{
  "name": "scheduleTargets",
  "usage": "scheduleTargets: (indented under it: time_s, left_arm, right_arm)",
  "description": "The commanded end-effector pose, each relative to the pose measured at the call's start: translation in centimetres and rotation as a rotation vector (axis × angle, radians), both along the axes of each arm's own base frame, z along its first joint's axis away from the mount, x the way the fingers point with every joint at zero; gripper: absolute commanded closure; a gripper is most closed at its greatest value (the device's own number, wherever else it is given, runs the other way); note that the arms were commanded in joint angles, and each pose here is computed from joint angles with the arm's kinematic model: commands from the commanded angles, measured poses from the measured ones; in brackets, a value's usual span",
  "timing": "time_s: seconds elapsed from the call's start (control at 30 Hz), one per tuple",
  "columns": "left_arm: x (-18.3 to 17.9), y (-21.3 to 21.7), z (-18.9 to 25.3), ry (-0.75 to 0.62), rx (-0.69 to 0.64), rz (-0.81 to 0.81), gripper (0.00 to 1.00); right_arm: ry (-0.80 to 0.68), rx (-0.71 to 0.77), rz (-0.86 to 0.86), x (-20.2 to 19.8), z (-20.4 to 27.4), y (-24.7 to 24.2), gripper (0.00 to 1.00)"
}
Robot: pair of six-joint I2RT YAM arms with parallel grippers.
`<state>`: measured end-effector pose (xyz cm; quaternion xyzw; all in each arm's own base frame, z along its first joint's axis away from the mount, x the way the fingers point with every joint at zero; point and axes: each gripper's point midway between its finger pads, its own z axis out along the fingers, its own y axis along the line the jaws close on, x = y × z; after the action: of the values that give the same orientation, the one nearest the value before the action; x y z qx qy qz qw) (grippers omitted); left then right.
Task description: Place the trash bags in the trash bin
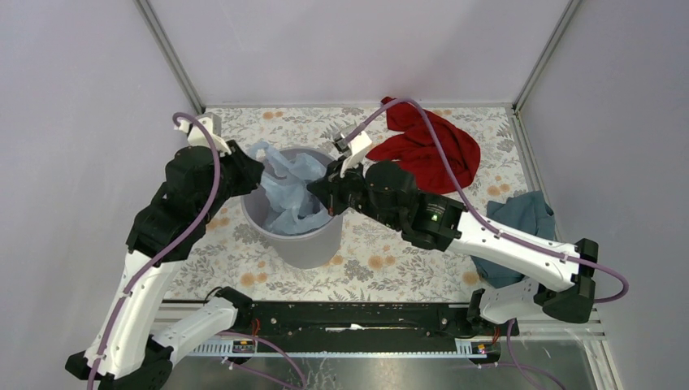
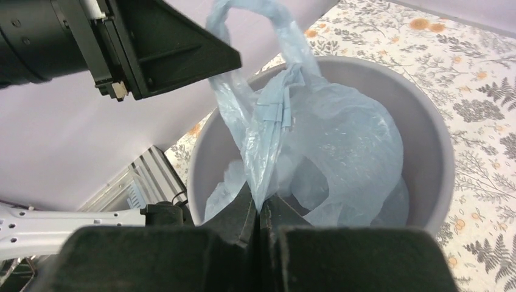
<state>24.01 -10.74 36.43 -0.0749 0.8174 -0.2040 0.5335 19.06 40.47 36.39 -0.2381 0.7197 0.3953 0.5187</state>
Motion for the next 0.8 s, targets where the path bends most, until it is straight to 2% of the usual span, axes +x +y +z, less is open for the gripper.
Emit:
scheduleTargets:
  time_s: [0.0,0.1,0.17,0.3,0.33,0.43,0.5,0.53,0.7,0.77]
  left_arm:
    - [-0.4,3.5,-1.2,0.012,0.065,0.160,0.80]
    - [-2.4,4.6,-2.2,0.023,0.054,0.182,0.83]
    - [-3.7,5.7,-3.1,0.036,0.061,0.207,0.88]
    - [-5.6,6.5,-4.5,0.071,0.063,0.217,0.91]
    - [-5.9,6.3,-4.7,0.080,0.053,0.201,0.92]
    - [-6.5,6.4,-5.2,0.090,0.042,0.201,0.93]
    - [-6.6,6.9,-5.5,0.099,0.057,0.224,0.95]
    - [-6.7,7.2,-5.7,0.104,0.066,0.234,0.97]
    - [-6.7,7.7,-6.1,0.112,0.086,0.257,1.00]
    - [-6.7,7.8,-6.3,0.115,0.092,0.263,1.00]
  right_arm:
    - [0.026,0.082,-0.128,0.4,2.9,-3.6,1.00]
    - [0.063,0.064,-0.179,0.4,1.9,-5.3,0.99]
    - [0.090,0.053,-0.205,0.3,0.9,-6.3,0.93]
    - [0.121,0.064,-0.209,-0.4,0.0,-7.5,0.92]
    - [0.133,0.063,-0.209,-0.5,-0.5,-7.6,0.88]
    - [0.178,0.051,-0.210,-0.8,-2.0,-7.6,0.66]
    - [0.210,0.024,-0.225,-0.8,-3.1,-7.6,0.43]
    - [0.226,0.008,-0.239,-0.8,-3.7,-7.6,0.35]
    - [0.324,-0.080,-0.283,-1.1,-6.4,-8.1,0.13]
    - [0.355,-0.089,-0.274,-1.6,-7.3,-8.2,0.09]
